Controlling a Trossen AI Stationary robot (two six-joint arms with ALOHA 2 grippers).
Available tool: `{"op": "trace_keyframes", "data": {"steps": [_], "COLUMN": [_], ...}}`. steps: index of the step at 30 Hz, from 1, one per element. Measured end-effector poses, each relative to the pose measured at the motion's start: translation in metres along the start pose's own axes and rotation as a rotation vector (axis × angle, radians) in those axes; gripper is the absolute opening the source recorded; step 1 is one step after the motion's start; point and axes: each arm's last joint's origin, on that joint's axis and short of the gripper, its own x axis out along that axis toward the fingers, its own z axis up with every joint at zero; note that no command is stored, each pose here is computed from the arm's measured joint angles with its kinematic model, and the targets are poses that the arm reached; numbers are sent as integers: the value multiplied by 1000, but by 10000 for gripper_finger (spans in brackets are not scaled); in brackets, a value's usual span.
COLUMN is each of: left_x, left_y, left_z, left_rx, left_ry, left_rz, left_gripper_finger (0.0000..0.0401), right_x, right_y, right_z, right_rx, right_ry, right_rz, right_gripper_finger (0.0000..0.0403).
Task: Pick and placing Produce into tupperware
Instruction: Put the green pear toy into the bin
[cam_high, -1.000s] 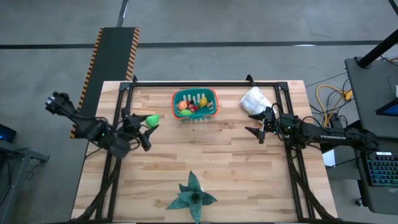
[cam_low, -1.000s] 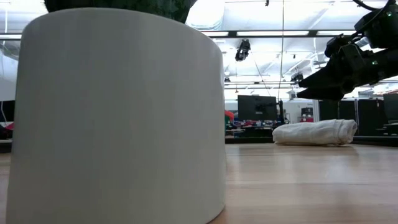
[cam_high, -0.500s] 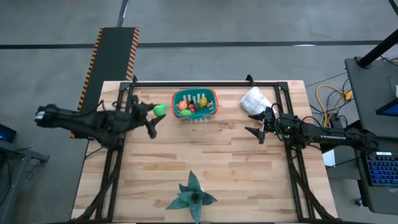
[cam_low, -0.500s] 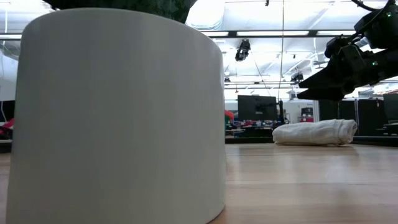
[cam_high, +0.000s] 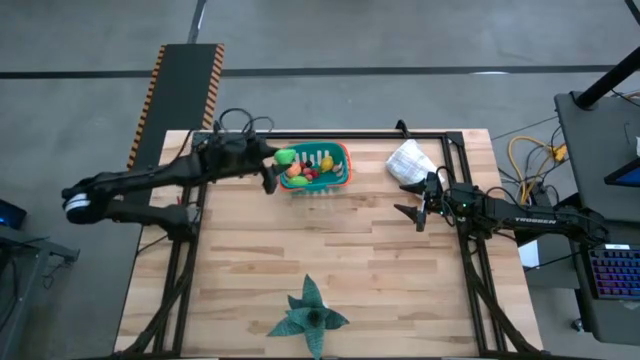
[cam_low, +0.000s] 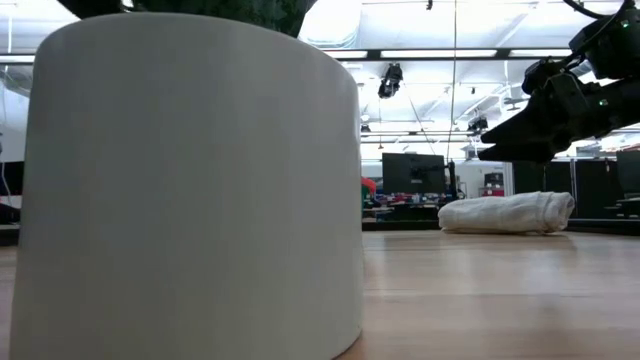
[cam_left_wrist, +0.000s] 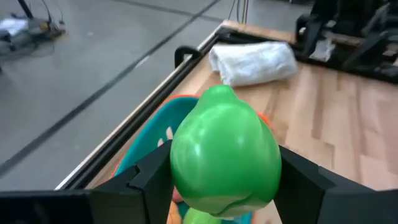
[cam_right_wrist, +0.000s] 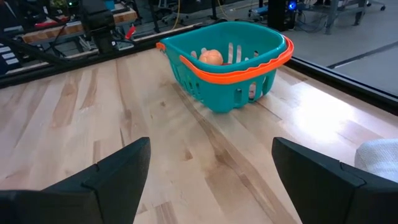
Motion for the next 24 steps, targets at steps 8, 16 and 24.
{"op": "trace_keyframes", "data": {"steps": [8,16,24], "left_x": [49,95,116], "left_y": [19,25,26], "left_z": [12,21,29], "left_rx": [26,27,53], "left_ry": [110,314,438], "left_rz": [-32,-98,-114], "left_gripper_finger": [199,199,199], "right_x": [0,0,0], "right_y": [0,0,0], "right_z": [0,-2,-2], "right_rx": [26,24,-2], "right_ry": [-1,21,21], "right_rz": [1,-4,-3], "right_gripper_finger": [327,327,327]}}
